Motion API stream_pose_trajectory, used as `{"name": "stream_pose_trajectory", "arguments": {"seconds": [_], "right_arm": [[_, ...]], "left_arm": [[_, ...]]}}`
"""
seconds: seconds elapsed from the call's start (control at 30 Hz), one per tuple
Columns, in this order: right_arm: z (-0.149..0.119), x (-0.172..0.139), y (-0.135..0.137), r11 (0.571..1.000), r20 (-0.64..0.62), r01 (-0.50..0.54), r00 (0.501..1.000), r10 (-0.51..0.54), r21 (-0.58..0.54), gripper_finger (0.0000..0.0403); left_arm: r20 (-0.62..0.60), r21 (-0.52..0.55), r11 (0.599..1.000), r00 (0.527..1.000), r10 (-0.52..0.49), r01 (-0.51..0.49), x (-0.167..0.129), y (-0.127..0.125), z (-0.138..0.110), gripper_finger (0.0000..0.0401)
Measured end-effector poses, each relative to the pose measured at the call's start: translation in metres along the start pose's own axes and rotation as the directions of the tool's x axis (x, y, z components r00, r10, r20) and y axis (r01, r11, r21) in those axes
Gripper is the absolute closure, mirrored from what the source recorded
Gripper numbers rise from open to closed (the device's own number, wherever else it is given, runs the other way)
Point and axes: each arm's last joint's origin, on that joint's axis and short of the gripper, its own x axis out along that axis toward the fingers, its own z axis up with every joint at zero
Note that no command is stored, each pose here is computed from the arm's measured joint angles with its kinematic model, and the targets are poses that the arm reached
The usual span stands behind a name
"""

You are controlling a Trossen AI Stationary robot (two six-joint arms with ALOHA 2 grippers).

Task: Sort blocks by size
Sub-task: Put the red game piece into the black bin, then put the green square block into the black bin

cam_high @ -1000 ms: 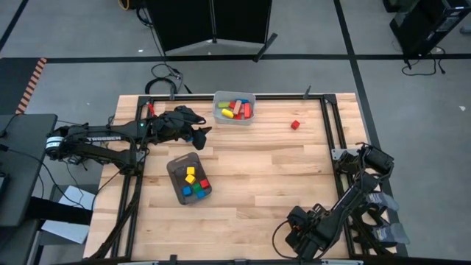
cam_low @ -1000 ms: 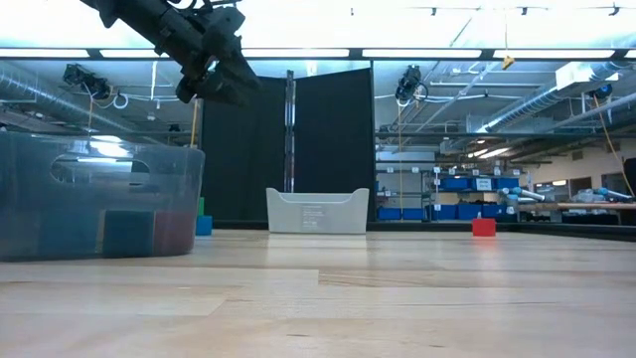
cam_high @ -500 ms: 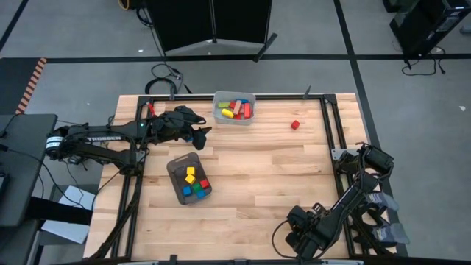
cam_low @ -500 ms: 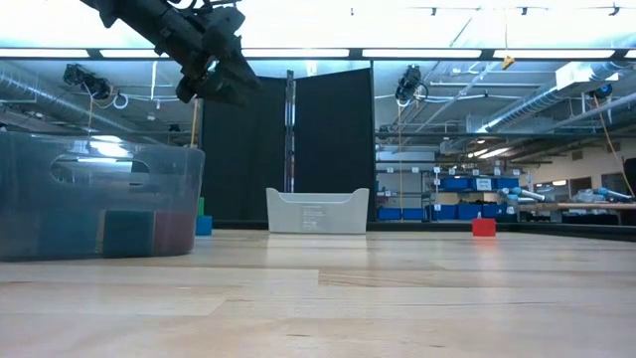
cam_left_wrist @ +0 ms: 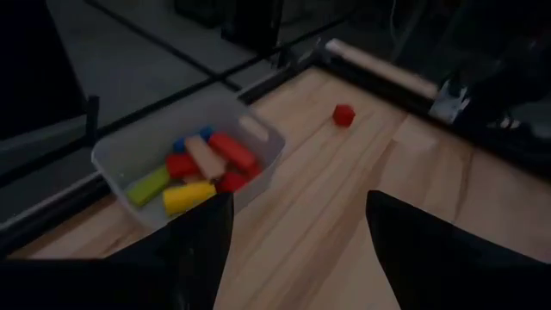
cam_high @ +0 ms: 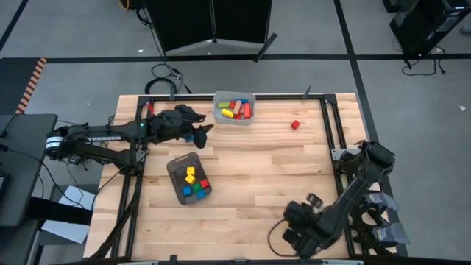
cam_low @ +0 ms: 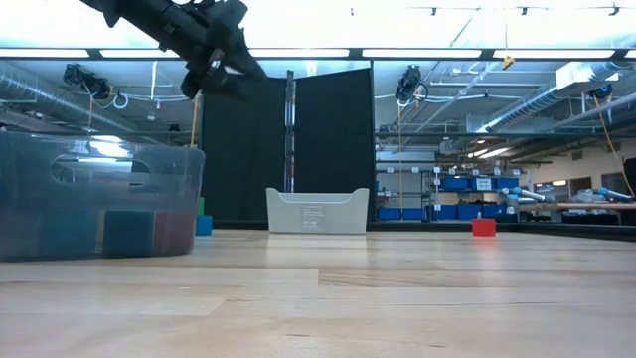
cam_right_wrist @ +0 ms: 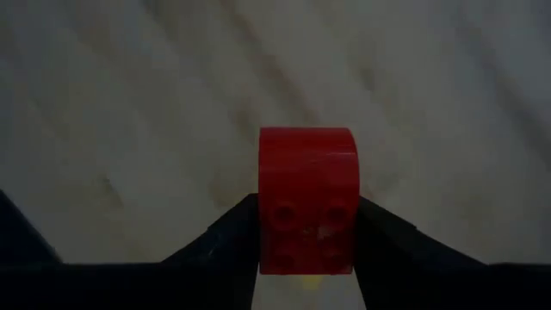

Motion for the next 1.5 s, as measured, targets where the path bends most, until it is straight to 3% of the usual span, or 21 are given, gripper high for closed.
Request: {"name": "stream_pose_trajectory", "arguments": {"seconds": [0.1, 0.23, 0.33, 0.4, 0.53, 0.67, 0.73, 0.83, 0.97, 1.1, 1.2, 1.3, 1.5], "right_arm": [[0.028, 0.003, 0.001, 0.998, 0.126, 0.010, 0.992, -0.003, -0.059, 0.0245], [0.084, 0.017, 0.004, 0.990, 0.307, 0.004, 0.951, 0.041, -0.144, 0.0245], [0.136, 0.026, 0.012, 0.971, 0.457, -0.075, 0.872, 0.174, -0.227, 0.0245], [0.169, 0.030, 0.016, 0.947, 0.550, -0.133, 0.787, 0.281, -0.292, 0.0245], [0.223, 0.040, 0.015, 0.893, 0.648, -0.215, 0.625, 0.436, -0.394, 0.0245], [0.253, 0.071, 0.018, 0.850, 0.668, -0.276, 0.529, 0.523, -0.447, 0.0245], [0.262, 0.089, 0.023, 0.836, 0.662, -0.302, 0.511, 0.548, -0.459, 0.0245], [0.271, 0.118, 0.033, 0.835, 0.642, -0.301, 0.536, 0.548, -0.461, 0.0244], [0.282, 0.143, 0.046, 0.820, 0.615, -0.331, 0.544, 0.571, -0.468, 0.0222], [0.288, 0.156, 0.050, 0.810, 0.595, -0.344, 0.553, 0.583, -0.475, 0.0169], [0.290, 0.152, 0.046, 0.829, 0.624, -0.298, 0.551, 0.554, -0.473, 0.0129], [0.288, 0.137, 0.037, 0.842, 0.668, -0.250, 0.519, 0.534, -0.479, 0.0101], [0.253, 0.112, -0.008, 0.887, 0.755, -0.204, 0.466, 0.460, -0.415, 0.0089]], "left_arm": [[0.058, 0.003, 0.999, 0.998, -0.040, 0.040, -0.005, -0.001, 0.007, 0.0129], [0.126, 0.004, 0.985, 0.977, -0.172, 0.173, -0.020, -0.003, 0.019, 0.0129], [0.182, 0.010, 0.972, 0.956, -0.231, 0.233, -0.041, 0.000, 0.027, 0.0129], [0.216, 0.006, 0.970, 0.947, -0.238, 0.242, -0.057, 0.005, 0.031, 0.0129], [0.203, -0.058, 0.989, 0.971, -0.123, 0.137, -0.080, 0.018, 0.026, 0.0129], [0.100, -0.149, 0.987, 0.992, 0.075, -0.060, -0.088, 0.032, 0.011, 0.0129], [0.036, -0.157, 0.975, 0.986, 0.162, -0.154, -0.087, 0.037, 0.003, 0.0129], [-0.041, -0.135, 0.956, 0.965, 0.259, -0.262, -0.083, 0.041, -0.006, 0.0129], [-0.110, -0.098, 0.941, 0.944, 0.312, -0.323, -0.072, 0.041, -0.013, 0.0129], [-0.169, -0.052, 0.928, 0.919, 0.355, -0.369, -0.054, 0.040, -0.018, 0.0129], [-0.222, 0.007, 0.918, 0.894, 0.388, -0.397, -0.039, 0.040, -0.023, 0.0129], [-0.310, 0.059, 0.925, 0.874, 0.375, -0.376, -0.022, 0.042, -0.030, 0.0129], [-0.464, 0.176, 0.944, 0.822, 0.330, -0.279, 0.012, 0.049, -0.043, 0.0129]]}}
